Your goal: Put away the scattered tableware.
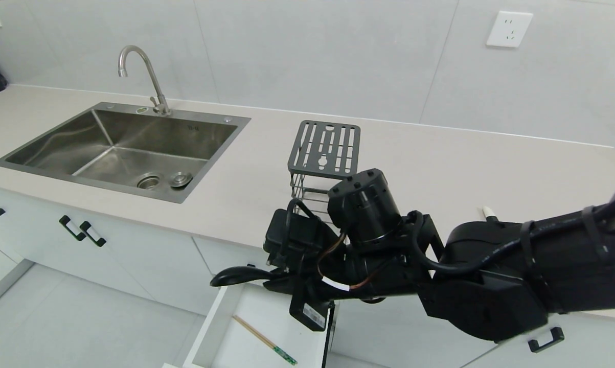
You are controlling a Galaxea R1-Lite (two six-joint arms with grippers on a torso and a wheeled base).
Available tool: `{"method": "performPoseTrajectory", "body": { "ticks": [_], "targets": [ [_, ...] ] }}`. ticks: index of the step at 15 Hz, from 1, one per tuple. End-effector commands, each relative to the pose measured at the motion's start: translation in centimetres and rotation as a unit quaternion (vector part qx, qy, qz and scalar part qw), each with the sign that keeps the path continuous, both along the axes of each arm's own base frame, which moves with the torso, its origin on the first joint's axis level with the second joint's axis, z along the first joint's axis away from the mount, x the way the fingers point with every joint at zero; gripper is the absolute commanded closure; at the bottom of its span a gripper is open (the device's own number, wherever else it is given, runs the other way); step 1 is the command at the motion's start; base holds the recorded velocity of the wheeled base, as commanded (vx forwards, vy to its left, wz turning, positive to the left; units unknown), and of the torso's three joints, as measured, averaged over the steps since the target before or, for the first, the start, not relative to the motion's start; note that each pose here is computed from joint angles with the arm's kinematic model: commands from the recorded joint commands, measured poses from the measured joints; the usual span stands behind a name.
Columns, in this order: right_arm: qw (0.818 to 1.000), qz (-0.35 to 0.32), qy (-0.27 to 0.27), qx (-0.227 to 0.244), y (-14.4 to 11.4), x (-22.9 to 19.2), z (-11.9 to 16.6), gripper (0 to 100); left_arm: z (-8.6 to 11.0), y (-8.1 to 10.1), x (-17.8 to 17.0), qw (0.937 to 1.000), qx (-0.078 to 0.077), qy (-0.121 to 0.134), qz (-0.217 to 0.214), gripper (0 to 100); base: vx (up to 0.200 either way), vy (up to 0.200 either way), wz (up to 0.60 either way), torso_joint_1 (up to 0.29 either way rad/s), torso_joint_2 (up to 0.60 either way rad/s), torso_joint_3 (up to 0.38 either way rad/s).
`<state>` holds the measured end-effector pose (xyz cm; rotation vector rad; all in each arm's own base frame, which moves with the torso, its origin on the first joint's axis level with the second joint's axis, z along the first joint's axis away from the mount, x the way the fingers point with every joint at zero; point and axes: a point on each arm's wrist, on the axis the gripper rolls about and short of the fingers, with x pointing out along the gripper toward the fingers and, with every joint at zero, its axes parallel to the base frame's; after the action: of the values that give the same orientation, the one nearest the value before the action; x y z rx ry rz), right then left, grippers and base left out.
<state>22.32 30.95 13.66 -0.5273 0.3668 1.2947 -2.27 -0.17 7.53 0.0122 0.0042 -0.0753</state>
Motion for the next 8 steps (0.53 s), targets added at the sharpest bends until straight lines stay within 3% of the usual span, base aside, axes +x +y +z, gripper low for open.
{"method": "performPoseTrajectory", "body": {
  "ticks": [1,4,8],
  "targets": [
    [1.000,0.001,0.001,-0.002,0.72,0.51,-0.47,100,0.01,0.00,0.01,1.0000,0.000,0.000,0.000,0,0.000,0.000,0.00,-0.095,0.18,0.100],
    [0.999,0.018,-0.016,-0.021,0.92,0.66,-1.34,100,0.01,0.00,0.02,1.0000,0.000,0.001,-0.001,0,0.000,0.000,0.00,-0.067,0.15,0.067],
    [0.999,0.018,-0.019,-0.019,1.27,0.99,-1.44,100,0.01,0.00,0.01,1.0000,0.000,0.000,0.000,0,0.000,0.000,0.00,-0.172,0.35,0.172]
  ]
}}
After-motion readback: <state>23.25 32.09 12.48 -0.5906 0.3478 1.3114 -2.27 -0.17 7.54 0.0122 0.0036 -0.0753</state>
